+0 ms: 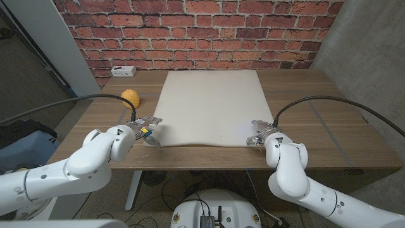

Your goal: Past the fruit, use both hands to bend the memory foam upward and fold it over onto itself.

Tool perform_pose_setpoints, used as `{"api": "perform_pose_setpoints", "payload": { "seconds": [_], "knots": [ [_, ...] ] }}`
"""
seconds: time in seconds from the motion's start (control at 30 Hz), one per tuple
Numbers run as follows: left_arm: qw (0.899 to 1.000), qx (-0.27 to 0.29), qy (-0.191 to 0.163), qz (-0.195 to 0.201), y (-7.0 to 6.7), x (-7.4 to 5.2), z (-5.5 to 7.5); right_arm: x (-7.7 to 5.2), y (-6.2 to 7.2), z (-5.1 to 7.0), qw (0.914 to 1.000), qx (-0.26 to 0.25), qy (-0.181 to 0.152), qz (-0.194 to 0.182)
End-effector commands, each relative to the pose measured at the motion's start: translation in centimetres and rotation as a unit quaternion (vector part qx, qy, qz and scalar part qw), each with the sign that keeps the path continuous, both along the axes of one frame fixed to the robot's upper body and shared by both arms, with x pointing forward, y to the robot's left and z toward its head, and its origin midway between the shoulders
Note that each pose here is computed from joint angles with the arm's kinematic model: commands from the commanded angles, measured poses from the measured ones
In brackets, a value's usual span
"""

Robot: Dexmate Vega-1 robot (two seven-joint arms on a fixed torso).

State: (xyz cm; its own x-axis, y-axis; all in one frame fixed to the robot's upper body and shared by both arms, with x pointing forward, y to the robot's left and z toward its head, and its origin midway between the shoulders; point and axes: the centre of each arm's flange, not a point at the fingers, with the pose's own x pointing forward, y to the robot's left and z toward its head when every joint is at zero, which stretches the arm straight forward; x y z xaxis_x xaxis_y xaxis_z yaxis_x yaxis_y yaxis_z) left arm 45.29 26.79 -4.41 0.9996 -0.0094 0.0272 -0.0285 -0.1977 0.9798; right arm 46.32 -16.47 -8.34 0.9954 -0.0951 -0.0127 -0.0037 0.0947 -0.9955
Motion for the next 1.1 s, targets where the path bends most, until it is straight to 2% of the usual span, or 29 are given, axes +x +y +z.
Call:
{"api": "perform_pose_setpoints", "payload": {
  "seconds": [0.03,0.33,0.7,0.83,1.0,1.1],
  "knots": [
    [1.0,-0.008,0.004,-0.002,0.1,0.2,0.2,0.3,-0.7,1.0,0.9937,-0.079,-0.01,-0.079],
    [1.0,-0.015,0.006,-0.003,0.4,0.2,0.4,1.3,-0.5,0.9,0.9903,-0.089,0.052,-0.093],
    [1.0,-0.013,0.009,0.0,0.4,0.7,0.6,0.7,-0.4,0.8,0.9827,-0.1,0.122,-0.097],
    [1.0,-0.014,0.007,-0.004,0.2,0.9,0.7,0.8,-0.4,0.7,0.983,-0.103,0.114,-0.1],
    [1.0,-0.014,0.004,-0.009,0.2,0.9,1.0,1.4,-0.1,0.2,0.9881,-0.111,0.068,-0.083],
    [1.0,-0.018,0.001,-0.005,0.3,0.9,1.2,2.0,0.0,0.0,0.9885,-0.113,0.068,-0.075]
  ]
}}
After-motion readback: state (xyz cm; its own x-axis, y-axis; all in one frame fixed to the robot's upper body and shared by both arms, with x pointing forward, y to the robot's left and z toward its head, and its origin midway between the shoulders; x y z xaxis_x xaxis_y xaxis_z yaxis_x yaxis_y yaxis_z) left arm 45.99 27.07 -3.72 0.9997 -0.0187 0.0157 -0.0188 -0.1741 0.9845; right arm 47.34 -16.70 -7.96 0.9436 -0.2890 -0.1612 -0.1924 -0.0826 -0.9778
